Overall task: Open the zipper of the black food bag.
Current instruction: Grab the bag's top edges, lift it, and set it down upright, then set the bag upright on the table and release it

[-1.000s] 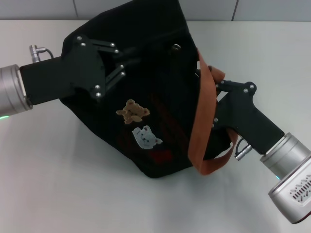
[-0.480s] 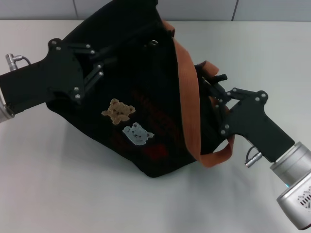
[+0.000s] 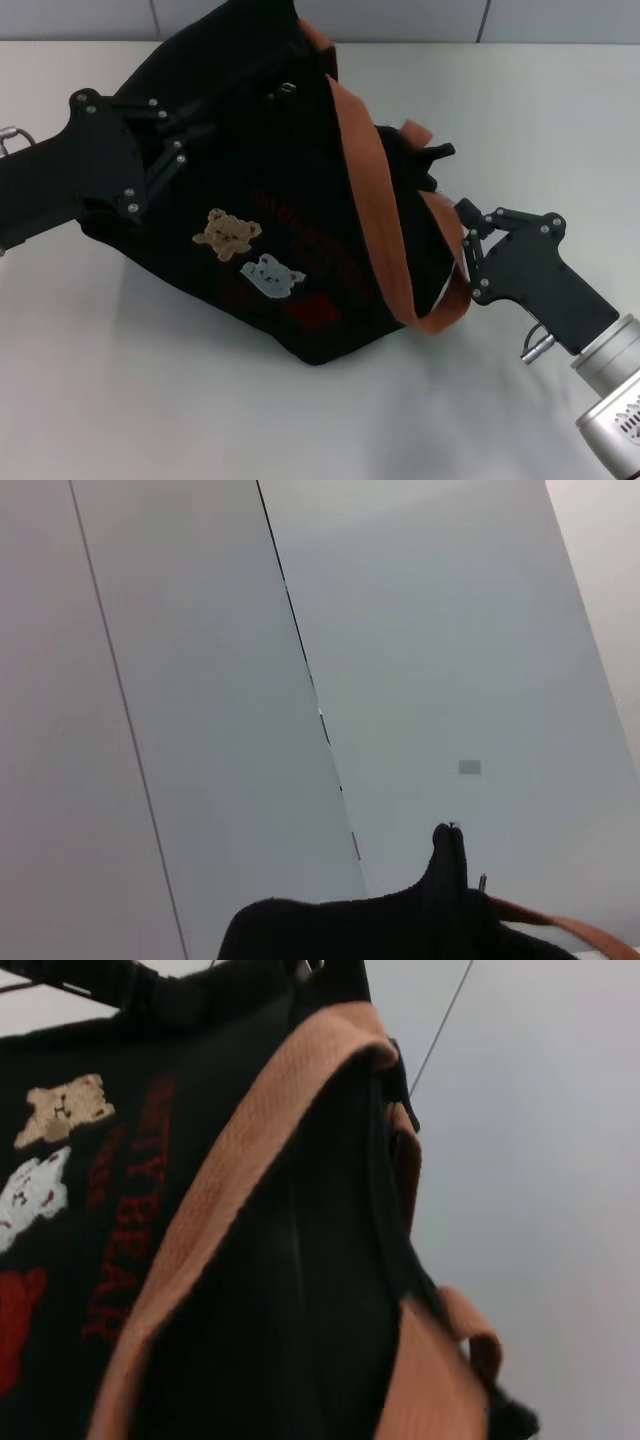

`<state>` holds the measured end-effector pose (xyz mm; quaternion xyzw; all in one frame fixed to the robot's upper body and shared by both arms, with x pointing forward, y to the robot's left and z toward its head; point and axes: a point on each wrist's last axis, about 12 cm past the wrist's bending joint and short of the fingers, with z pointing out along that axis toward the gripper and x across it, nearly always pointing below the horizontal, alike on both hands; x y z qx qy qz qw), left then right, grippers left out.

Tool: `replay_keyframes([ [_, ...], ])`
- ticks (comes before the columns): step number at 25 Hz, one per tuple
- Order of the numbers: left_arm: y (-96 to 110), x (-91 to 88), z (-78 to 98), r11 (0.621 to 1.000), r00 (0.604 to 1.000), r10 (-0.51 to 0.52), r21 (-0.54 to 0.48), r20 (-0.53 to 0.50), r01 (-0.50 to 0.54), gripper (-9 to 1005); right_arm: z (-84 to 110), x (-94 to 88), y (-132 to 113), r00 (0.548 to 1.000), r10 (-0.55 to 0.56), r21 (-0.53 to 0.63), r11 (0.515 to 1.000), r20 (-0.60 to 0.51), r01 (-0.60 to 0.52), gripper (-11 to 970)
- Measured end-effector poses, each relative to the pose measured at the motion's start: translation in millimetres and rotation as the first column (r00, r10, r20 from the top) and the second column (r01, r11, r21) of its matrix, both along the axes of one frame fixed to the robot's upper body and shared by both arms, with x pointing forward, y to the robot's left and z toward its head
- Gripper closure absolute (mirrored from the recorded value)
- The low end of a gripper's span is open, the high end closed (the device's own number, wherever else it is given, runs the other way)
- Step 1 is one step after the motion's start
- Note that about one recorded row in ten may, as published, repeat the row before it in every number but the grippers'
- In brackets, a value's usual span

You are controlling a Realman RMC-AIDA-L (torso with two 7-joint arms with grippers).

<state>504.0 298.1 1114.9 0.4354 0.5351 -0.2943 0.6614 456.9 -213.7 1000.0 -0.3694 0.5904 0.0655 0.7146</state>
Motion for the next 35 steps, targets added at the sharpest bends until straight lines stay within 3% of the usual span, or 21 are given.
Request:
replay_keyframes([
  [10, 3, -6.6, -9.1, 1.000, 0.999, 0.020, -0.015, -0.028, -0.021, 903, 7.7, -1.1, 1, 1.000, 0.026, 0.091, 0.996, 0.009, -0.027, 919],
  [16, 12, -14.5, -38.4, 0.974, 0.977, 0.172, -0.128, -0.123, -0.187, 904, 23.1, 3.7, -20, 1.000, -0.003, 0.298, 0.955, 0.006, 0.001, 858],
  [18, 4, -14.2, -56.9, 0.939, 0.950, 0.240, -0.202, -0.199, -0.280, 901, 29.2, 7.6, -35, 0.999, -0.052, 0.385, 0.922, -0.001, 0.049, 837],
  [19, 4, -14.2, -56.9, 0.939, 0.950, 0.240, -0.202, -0.199, -0.280, 899, 30.7, 8.7, -41, 0.997, -0.073, 0.411, 0.909, -0.008, 0.069, 827],
  [24, -34, -2.8, -71.9, 0.904, 0.920, 0.229, -0.281, -0.318, -0.322, 892, 34.8, 11.2, -58, 0.991, -0.127, 0.491, 0.862, -0.030, 0.125, 648],
  [28, -63, 7.5, -70.3, 0.903, 0.920, 0.167, -0.320, -0.355, -0.287, 653, 35.7, 12.2, -75, 0.982, -0.173, 0.548, 0.817, -0.070, 0.183, 528],
  [32, -65, 7.2, -70.3, 0.898, 0.917, 0.163, -0.331, -0.363, -0.291, 535, 34.6, 10.8, -83, 0.977, -0.189, 0.565, 0.798, -0.098, 0.211, 439],
  [35, -48, 0.0, -68.7, 0.876, 0.916, 0.185, -0.362, -0.357, -0.318, 447, 34.5, 4.9, -94, 0.976, -0.176, 0.606, 0.765, -0.130, 0.219, 421],
])
